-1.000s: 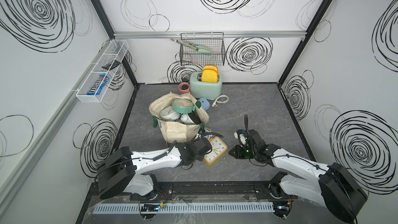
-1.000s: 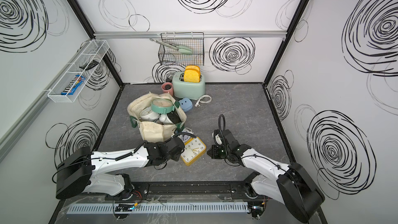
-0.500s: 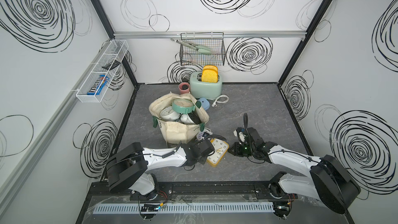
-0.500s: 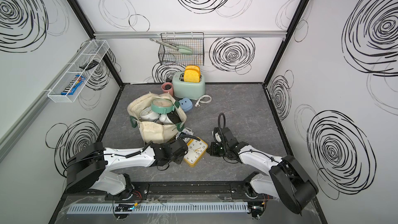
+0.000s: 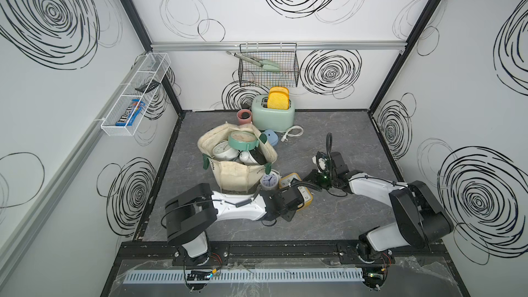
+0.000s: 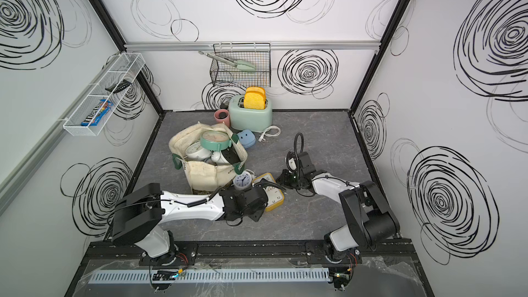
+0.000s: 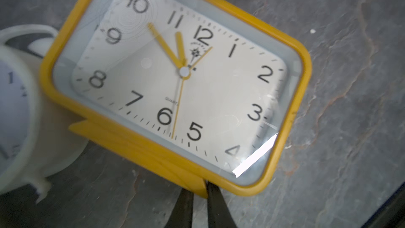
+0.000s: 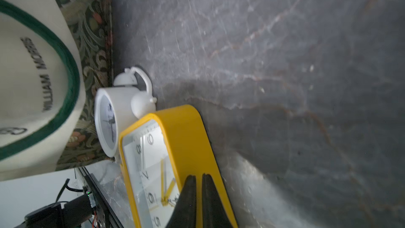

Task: Put the alarm clock into the canvas bag
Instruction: Adjust the alarm at the center of the board.

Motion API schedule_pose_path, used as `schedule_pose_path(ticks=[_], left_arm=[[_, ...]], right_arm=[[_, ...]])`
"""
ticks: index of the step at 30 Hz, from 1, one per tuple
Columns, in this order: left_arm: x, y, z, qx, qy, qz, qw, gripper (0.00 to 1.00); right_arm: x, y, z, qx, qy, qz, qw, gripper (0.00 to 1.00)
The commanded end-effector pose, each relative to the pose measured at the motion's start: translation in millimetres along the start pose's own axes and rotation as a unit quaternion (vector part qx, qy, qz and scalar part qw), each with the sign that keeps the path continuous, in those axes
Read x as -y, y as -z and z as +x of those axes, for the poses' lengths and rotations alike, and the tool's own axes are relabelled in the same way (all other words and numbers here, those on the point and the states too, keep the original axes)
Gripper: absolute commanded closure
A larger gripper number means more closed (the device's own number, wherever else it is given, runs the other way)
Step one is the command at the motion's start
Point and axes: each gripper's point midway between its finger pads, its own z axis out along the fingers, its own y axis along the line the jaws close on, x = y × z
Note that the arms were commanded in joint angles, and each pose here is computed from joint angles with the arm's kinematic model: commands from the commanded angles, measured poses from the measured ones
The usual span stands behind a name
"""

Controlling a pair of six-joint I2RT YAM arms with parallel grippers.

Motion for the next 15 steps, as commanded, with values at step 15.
schedule_pose_path(ticks=[15], left_arm=[[59.8,14.1,-119.3,0.132,0.041,0.122,0.983,0.8]], right_arm=[[-7.0,116.4,-86.6,0.189,0.045,0.035,0.98,0.6]])
